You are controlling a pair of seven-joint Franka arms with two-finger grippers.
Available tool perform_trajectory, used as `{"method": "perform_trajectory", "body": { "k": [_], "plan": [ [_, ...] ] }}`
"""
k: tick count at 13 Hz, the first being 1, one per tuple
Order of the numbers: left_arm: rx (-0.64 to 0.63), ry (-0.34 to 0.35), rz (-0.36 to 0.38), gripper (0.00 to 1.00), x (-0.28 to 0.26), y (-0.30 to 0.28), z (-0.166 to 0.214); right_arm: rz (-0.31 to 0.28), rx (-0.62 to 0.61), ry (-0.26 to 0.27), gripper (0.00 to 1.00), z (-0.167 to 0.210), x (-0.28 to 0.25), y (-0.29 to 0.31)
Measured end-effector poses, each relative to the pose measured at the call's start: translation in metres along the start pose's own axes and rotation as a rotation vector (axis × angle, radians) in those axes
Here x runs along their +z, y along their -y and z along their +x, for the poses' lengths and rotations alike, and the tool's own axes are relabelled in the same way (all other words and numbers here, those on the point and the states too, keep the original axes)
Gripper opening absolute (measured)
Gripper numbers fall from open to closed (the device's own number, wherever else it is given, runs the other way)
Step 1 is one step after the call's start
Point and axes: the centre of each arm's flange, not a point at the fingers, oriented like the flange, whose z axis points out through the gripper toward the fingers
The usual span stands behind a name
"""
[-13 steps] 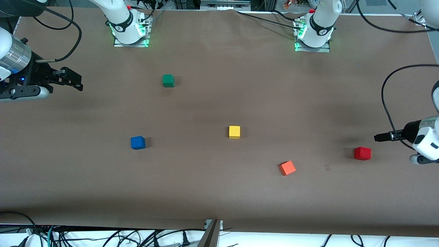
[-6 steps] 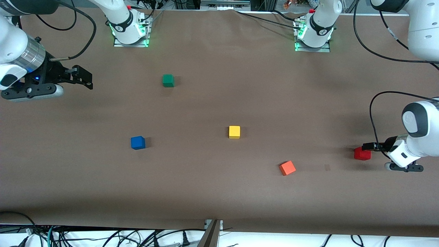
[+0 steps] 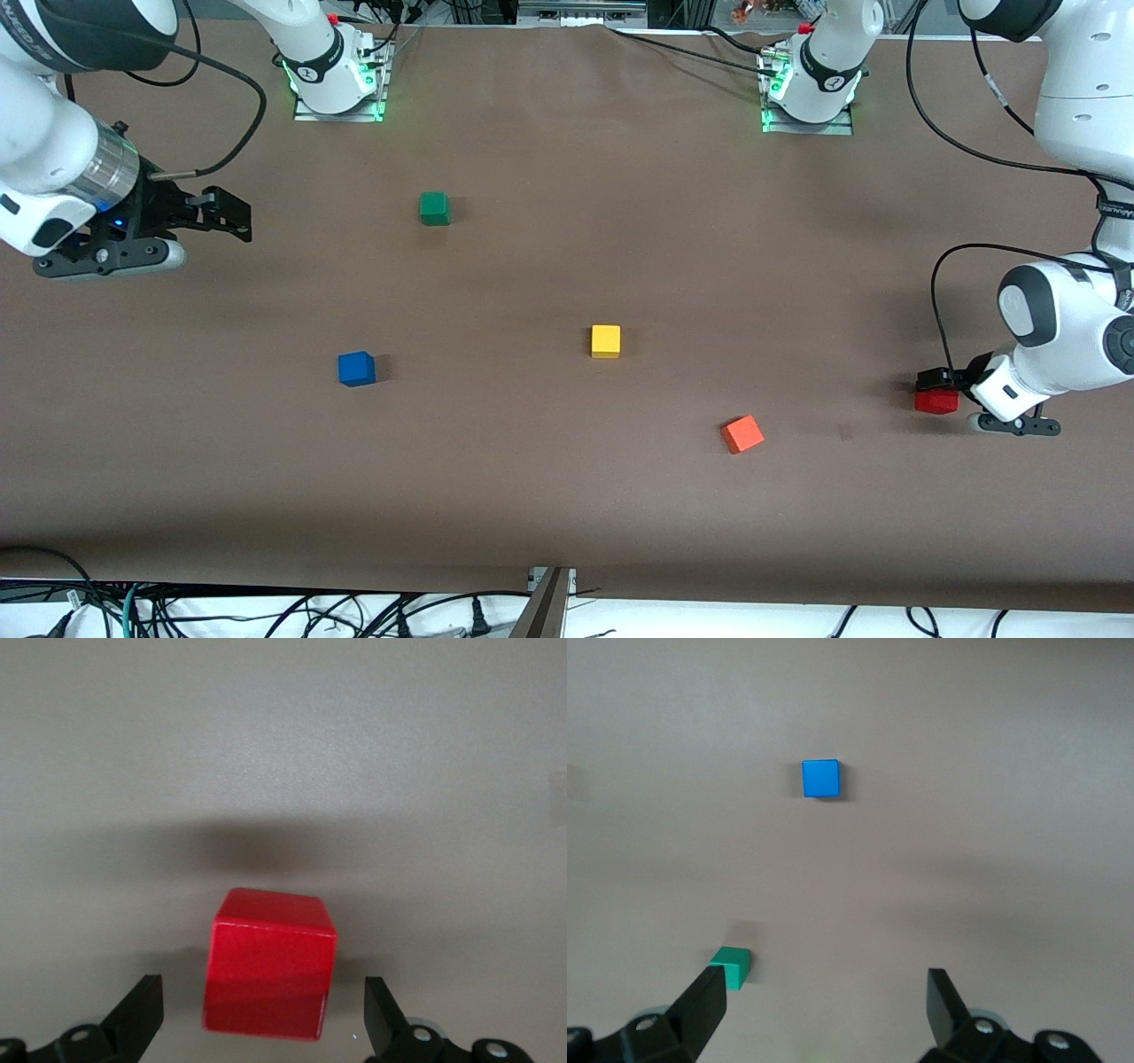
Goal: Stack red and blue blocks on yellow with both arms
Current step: 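Lift the red block with the left gripper while the right gripper grasps the blue block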
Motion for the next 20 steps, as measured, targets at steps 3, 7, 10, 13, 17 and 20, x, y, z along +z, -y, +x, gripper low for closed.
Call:
{"method": "perform_trajectory", "body": {
  "k": [3,7,10,13,17,20],
  "plan": [
    [0.018,-0.003,0.001,0.66,0.001,-0.009,0.003,-0.008,0.008,0.05,1.0,0.013,0.029,-0.003],
    [0.051,-0.053,-0.013,0.56,-0.027,-0.039,0.021,-0.02,0.022,0.107,1.0,0.034,0.072,-0.008],
    [-0.039,-0.032,-0.054,0.56,-0.077,-0.128,0.044,-0.025,0.025,0.11,1.0,0.043,0.089,-0.009],
    [-0.179,0.01,-0.056,0.56,-0.109,-0.271,0.047,-0.034,0.014,0.027,1.0,0.071,0.116,-0.002],
    [-0.179,0.029,-0.037,0.56,-0.101,-0.48,0.001,-0.043,-0.073,-0.108,1.0,0.125,0.212,0.035],
    [-0.121,0.047,-0.025,0.56,-0.08,-0.541,-0.022,0.018,-0.069,-0.114,1.0,0.141,0.279,0.045]
  ]
}}
